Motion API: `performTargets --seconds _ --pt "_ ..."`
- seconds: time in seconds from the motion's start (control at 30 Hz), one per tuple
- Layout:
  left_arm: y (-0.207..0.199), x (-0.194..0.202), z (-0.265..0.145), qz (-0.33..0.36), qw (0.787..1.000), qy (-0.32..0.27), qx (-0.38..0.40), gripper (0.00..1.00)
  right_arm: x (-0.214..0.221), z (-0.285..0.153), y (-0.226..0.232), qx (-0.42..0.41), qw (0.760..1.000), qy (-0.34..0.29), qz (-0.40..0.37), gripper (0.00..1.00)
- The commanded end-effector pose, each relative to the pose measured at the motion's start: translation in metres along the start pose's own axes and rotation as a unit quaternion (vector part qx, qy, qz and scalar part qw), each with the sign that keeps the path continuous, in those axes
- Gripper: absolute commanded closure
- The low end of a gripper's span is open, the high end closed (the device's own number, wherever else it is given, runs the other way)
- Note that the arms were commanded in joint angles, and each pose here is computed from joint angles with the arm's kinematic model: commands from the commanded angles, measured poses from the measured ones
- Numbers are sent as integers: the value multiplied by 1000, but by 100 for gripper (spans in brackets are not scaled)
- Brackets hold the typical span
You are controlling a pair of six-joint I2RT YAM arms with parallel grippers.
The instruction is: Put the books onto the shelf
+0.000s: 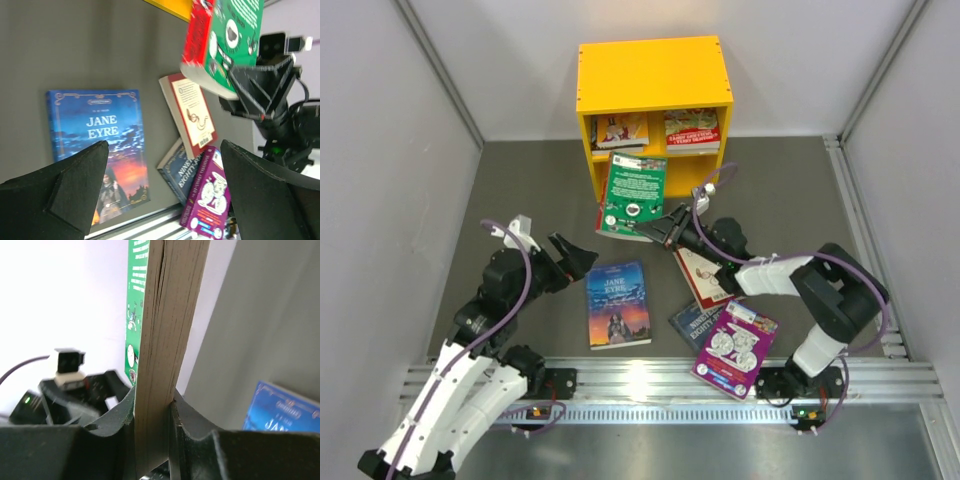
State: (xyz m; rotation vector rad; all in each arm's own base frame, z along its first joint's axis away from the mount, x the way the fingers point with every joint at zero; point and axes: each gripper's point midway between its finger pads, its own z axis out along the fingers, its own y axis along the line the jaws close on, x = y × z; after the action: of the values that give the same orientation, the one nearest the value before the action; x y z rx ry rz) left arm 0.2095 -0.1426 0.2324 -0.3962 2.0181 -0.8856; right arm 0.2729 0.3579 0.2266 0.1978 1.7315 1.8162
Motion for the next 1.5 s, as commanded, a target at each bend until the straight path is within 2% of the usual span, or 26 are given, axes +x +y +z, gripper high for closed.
performTargets --seconds 0.0,0.2,0.33,0.5,0.57,0.6,0.83,0.87,0.9,0.93,1.0,1.07,1.2,1.23,1.3,1.33,1.4,1.43,1.47 --pt "14 -8 -7 33 999 -21 -33 2 -10 25 10 -24 999 17 -29 100" --pt "20 -2 4 40 999 -14 -35 2 0 36 -46 70 996 50 -30 100" --pt "23 4 14 40 999 -7 -31 2 -1 37 -66 102 993 52 -41 100" --pt "23 15 27 31 999 13 -17 3 -29 56 -80 107 992 31 -50 100" --pt "20 16 34 28 999 17 -10 4 -41 63 -99 118 992 25 -45 100" --pt "21 17 36 28 999 20 -9 4 -50 75 -91 101 993 21 -50 100" --pt "23 23 58 26 999 36 -10 5 -83 123 -136 119 991 26 -47 100" --pt "25 24 61 25 999 37 -12 6 -90 126 -142 124 991 24 -45 95" --pt "26 25 65 25 999 37 -12 6 -99 137 -134 111 992 20 -51 84" --pt "28 26 72 25 999 38 -14 7 -99 138 -151 127 991 23 -43 68" --pt "31 28 81 23 999 42 -18 8 -110 144 -151 128 990 19 -52 35" --pt "35 31 97 22 998 46 -22 9 -115 141 -164 144 988 20 -54 24" --pt "44 35 127 24 998 49 -30 13 -113 126 -171 157 986 23 -52 22" --pt "57 44 140 22 996 65 -54 14 -113 123 -166 155 986 23 -53 22" --pt "53 39 158 21 996 70 -59 20 -105 111 -173 167 984 27 -50 22" --pt "68 53 173 19 992 96 -85 23 -106 109 -165 163 985 24 -54 21" --pt "61 43 196 20 991 94 -90 27 -99 98 -165 166 984 26 -51 21" --pt "78 55 210 14 986 115 -122 30 -97 95 -165 167 984 27 -48 21" --pt "66 41 224 15 987 102 -120 32 -97 92 -167 169 984 27 -45 21"
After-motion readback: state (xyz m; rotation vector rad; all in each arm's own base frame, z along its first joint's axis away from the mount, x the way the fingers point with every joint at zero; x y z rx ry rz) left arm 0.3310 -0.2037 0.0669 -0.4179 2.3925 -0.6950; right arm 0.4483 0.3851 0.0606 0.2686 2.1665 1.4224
